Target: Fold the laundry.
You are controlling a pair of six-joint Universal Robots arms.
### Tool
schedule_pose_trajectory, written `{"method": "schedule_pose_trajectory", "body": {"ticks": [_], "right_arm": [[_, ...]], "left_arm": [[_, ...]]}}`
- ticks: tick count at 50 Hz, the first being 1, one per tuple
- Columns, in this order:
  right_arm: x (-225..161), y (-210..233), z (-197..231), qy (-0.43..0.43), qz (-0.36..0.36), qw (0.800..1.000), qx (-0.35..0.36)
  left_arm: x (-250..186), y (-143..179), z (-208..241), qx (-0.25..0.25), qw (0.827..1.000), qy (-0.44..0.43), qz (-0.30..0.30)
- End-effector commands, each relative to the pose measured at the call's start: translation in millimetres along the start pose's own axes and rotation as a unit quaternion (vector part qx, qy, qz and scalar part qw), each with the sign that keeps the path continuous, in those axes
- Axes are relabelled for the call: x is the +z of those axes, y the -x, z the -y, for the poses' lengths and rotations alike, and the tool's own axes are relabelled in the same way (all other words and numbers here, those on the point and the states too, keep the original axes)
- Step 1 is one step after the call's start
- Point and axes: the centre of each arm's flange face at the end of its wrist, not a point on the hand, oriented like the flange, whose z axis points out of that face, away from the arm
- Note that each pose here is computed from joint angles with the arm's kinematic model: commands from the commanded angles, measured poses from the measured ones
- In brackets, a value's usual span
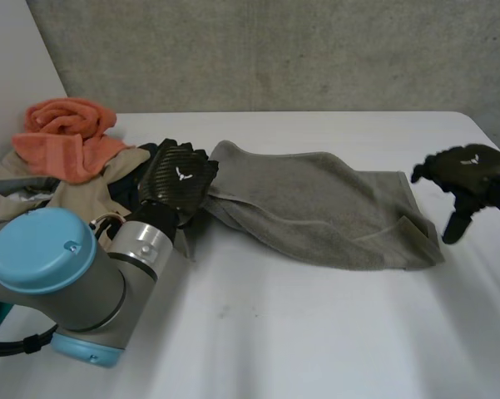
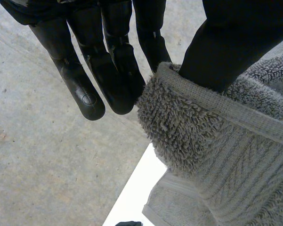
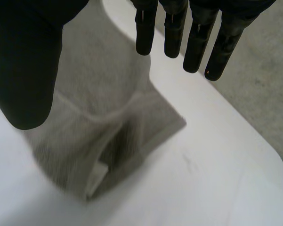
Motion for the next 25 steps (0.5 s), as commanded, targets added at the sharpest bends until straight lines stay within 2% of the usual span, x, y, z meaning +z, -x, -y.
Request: {"method": "schedule_pose_trajectory", "body": {"ticks": [1, 9, 16, 25], "right_arm": [[34.6, 18.6, -0.3, 0.028, 0.031, 0.999, 0.018], [64.9, 29.4, -26.9, 0.082, 0.024, 0.996, -0.010], [78.1, 40.3, -43.7, 0.102, 0.042, 0.993, -0.040], [89.0, 40.7, -56.2, 0.113, 0.026, 0.992, -0.047]], "left_arm": [[-0.5, 1.1, 1.0, -0.001, 1.000, 0.002, -0.001], [1.0, 3.5, -0.7, -0.001, 1.000, 0.004, 0.002], [2.9, 6.1, -1.9, -0.002, 1.000, 0.005, 0.006], [3.4, 6.4, -4.4, -0.002, 1.000, 0.008, 0.006]]}}
